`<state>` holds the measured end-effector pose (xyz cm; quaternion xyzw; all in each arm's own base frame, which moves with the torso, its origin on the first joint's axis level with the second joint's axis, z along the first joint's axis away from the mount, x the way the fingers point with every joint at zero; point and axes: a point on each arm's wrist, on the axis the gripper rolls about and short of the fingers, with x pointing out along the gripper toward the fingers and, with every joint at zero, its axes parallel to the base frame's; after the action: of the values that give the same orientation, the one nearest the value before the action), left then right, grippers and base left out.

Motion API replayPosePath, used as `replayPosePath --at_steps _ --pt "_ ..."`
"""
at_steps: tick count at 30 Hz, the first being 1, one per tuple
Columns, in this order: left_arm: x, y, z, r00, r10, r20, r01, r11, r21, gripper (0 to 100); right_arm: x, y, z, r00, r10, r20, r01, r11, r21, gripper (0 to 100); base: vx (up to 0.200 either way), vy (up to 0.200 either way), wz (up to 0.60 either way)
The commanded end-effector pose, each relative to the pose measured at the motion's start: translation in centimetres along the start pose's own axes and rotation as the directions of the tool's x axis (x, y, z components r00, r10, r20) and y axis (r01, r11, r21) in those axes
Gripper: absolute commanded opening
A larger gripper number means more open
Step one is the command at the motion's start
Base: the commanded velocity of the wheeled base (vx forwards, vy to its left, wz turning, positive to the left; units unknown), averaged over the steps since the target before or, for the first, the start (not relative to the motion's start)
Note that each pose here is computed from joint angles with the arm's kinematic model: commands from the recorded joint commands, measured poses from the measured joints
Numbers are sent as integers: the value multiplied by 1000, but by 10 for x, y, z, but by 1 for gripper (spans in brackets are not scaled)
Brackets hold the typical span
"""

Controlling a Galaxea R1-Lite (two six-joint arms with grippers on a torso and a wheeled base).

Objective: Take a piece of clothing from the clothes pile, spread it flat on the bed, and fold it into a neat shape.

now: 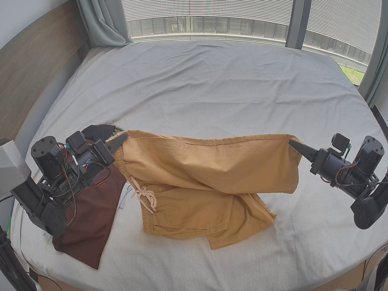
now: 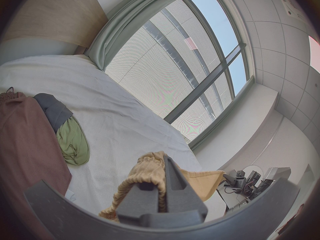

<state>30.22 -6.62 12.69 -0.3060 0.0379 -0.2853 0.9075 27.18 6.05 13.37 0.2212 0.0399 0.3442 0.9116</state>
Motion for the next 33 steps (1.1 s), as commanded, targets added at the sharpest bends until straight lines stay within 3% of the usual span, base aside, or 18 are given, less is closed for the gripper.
replayPosePath --at_steps 1,5,11,16,26,33 --pt "2 4 -3 1000 7 -8 -7 1000 -3 0 -5 -3 0 1000 -14 -1 14 1000 2 0 0 0 0" --pt "4 7 -8 1000 14 -22 -14 1000 -7 0 -7 -1 -5 1000 -15 -24 16 1000 13 0 0 0 0" --pt "7 3 -20 998 0 -62 -1 1000 -15 0 -15 3 -30 988 45 -148 -35 997 69 0 0 0 0" --pt "10 11 -28 996 22 -83 -18 999 37 0 -17 3 -47 976 43 -214 -21 994 105 0 0 0 0" --pt "9 14 -28 996 31 -83 -25 997 68 0 -17 -12 -88 932 13 -363 24 995 96 0 0 0 0" --pt "9 13 -26 997 29 -78 -24 997 70 0 -16 -14 -94 923 15 -384 23 995 95 0 0 0 0"
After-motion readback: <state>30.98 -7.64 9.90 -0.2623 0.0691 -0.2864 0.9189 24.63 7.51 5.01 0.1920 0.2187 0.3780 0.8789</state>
